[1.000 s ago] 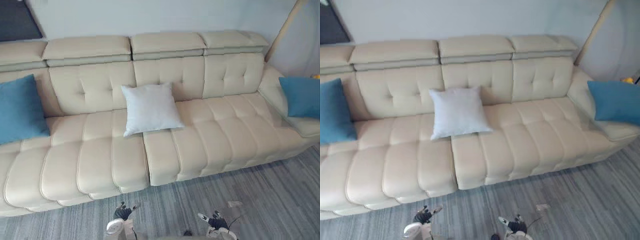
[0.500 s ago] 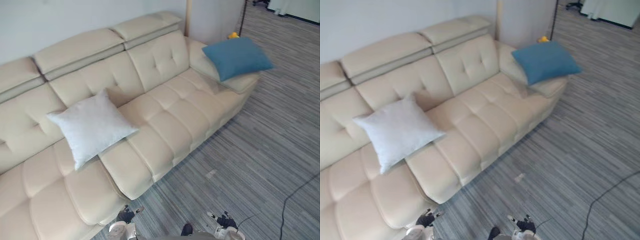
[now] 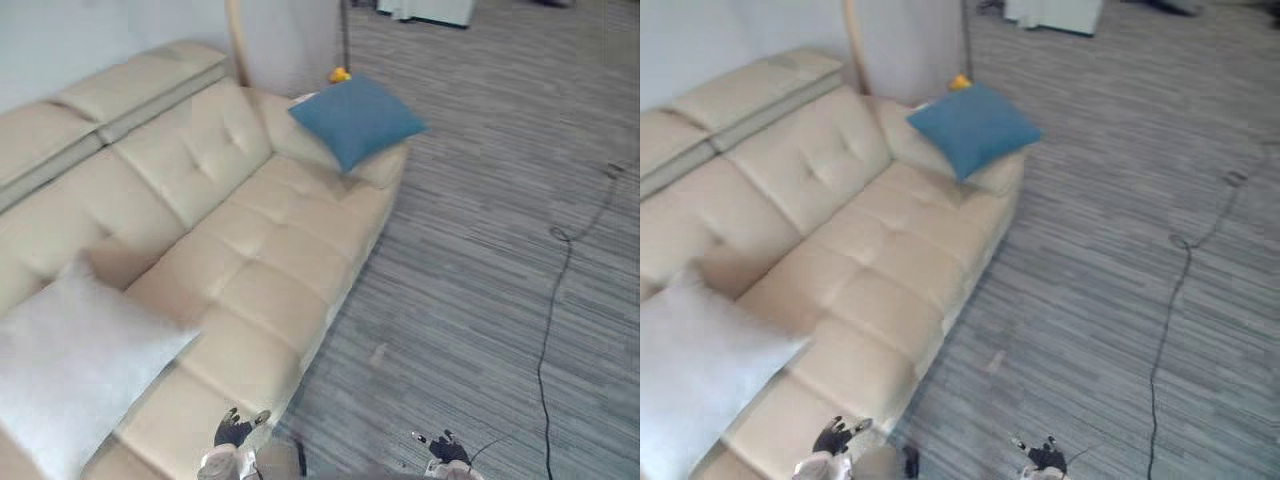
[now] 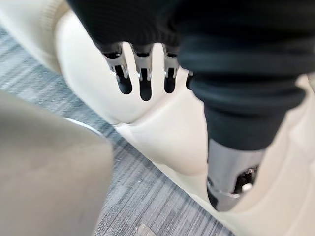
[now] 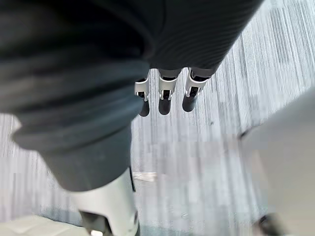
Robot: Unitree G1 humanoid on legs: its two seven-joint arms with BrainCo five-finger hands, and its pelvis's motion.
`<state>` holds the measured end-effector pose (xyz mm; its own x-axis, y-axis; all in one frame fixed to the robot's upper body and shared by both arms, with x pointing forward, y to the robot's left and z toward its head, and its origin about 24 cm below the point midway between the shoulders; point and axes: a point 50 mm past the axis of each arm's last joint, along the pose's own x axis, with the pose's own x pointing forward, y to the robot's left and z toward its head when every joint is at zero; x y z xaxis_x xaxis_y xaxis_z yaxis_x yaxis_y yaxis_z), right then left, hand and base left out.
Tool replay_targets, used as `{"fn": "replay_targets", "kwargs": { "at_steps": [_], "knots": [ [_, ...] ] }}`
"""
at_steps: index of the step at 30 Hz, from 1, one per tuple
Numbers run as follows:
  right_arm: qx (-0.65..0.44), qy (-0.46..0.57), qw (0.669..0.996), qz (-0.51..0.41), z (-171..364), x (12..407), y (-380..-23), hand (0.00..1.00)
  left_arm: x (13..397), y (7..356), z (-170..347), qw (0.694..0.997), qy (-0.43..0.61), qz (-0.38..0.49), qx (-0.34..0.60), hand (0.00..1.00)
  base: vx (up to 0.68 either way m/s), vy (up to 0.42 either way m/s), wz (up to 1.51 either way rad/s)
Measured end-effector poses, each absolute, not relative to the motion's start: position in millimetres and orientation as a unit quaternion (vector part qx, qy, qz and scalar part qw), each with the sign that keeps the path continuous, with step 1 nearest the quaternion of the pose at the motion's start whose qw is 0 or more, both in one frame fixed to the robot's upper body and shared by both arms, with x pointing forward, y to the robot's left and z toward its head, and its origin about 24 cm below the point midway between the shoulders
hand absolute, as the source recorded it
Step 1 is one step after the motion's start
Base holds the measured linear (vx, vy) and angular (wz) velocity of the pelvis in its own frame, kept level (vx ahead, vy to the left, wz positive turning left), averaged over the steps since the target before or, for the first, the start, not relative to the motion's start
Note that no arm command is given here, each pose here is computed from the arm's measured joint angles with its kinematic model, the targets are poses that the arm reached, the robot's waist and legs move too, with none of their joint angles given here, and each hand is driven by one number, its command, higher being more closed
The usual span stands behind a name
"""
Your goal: Pick up cushions and gather them together orderly.
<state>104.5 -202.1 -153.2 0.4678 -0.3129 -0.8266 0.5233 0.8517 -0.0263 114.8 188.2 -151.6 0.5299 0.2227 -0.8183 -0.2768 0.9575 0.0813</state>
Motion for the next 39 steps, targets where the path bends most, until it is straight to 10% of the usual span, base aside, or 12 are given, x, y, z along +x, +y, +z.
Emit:
{"fn": "replay_targets", "kwargs": {
  "at_steps": [39],
  "knots": [
    [0.120, 0.460, 0.843, -0.252, -153, 114, -211, 0.00, 129, 181, -150, 0.880, 0.465, 0.096, -0.007, 0.00, 0.46, -0.081, -0.16]
  ]
}}
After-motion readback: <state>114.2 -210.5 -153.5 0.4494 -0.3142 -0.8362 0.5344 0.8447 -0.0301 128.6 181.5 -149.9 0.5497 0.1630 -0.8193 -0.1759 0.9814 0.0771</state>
